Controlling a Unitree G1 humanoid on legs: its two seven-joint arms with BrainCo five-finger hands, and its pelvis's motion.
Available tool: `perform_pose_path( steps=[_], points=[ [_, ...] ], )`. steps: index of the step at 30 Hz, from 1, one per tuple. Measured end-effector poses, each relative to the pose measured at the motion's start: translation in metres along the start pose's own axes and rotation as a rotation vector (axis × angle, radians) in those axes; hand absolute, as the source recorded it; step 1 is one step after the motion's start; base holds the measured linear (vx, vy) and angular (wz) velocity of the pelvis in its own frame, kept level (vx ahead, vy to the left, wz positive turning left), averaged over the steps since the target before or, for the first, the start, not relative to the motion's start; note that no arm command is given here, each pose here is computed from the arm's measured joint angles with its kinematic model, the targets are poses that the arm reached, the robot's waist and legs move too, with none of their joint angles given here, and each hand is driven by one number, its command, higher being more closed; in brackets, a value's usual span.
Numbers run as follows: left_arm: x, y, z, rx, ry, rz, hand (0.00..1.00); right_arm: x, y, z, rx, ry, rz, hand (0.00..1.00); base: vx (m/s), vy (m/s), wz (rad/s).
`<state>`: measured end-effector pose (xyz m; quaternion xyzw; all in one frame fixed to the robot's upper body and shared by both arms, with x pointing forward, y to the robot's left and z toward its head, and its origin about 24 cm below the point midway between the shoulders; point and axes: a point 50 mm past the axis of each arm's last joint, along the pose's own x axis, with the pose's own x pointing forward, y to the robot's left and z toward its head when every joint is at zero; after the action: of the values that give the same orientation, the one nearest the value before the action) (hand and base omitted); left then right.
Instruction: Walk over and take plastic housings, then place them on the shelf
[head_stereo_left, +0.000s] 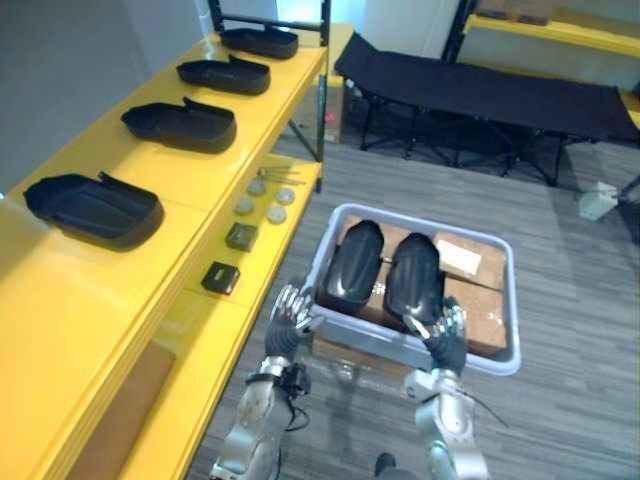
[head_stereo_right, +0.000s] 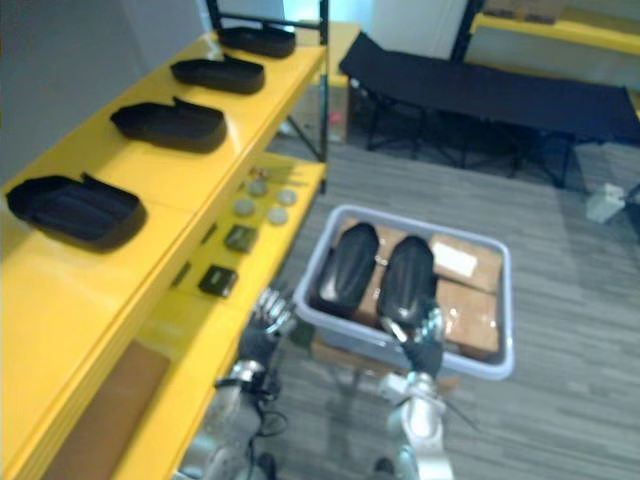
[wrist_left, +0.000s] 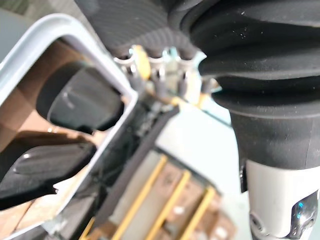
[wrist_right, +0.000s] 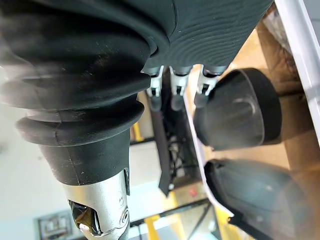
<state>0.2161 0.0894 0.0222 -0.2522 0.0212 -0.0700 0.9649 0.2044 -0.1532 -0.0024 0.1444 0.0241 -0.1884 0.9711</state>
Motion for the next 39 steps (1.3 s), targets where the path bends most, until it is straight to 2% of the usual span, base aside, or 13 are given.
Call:
perform_pose_path(
  steps=[4,9,12,14,17,21,29,36,39],
  points=[
    [-0.008,0.021,0.002,0.052,-0.010,0.108,0.00,-0.001,-0.003,0.000,0.024,0.008,0.052,0.00,-0.02,0.015,0.12],
    [-0.037,0.077,-0.020,0.237,0.117,0.387,0.00,0.002,-0.012,0.001,0.044,-0.002,0.090,0.00,-0.02,0.053,0.43],
    [-0.067,0.117,-0.041,0.386,0.265,0.555,0.00,0.040,-0.036,0.020,0.048,-0.103,-0.083,0.00,-0.03,0.091,0.68],
    [-0.091,0.141,-0.048,0.448,0.353,0.646,0.00,0.074,-0.068,0.058,0.058,-0.238,-0.313,0.00,-0.07,0.107,0.40],
    [-0.113,0.159,-0.053,0.517,0.438,0.689,0.00,0.107,-0.102,0.121,0.093,-0.395,-0.555,0.00,-0.10,0.098,0.17],
    [-0.115,0.162,-0.056,0.505,0.439,0.697,0.00,0.125,-0.134,0.181,0.039,-0.492,-0.662,0.00,-0.09,0.042,-0.04],
    [-0.110,0.159,-0.063,0.444,0.429,0.684,0.00,0.128,-0.170,0.215,-0.046,-0.451,-0.731,0.00,-0.05,-0.021,0.03],
    [-0.086,0.148,-0.063,0.366,0.384,0.637,0.00,0.138,-0.168,0.247,0.020,-0.461,-0.717,0.00,-0.06,0.028,0.08],
    [-0.079,0.139,-0.063,0.378,0.361,0.543,0.00,0.144,-0.163,0.260,-0.023,-0.454,-0.684,0.00,-0.05,0.006,0.03]
  ],
)
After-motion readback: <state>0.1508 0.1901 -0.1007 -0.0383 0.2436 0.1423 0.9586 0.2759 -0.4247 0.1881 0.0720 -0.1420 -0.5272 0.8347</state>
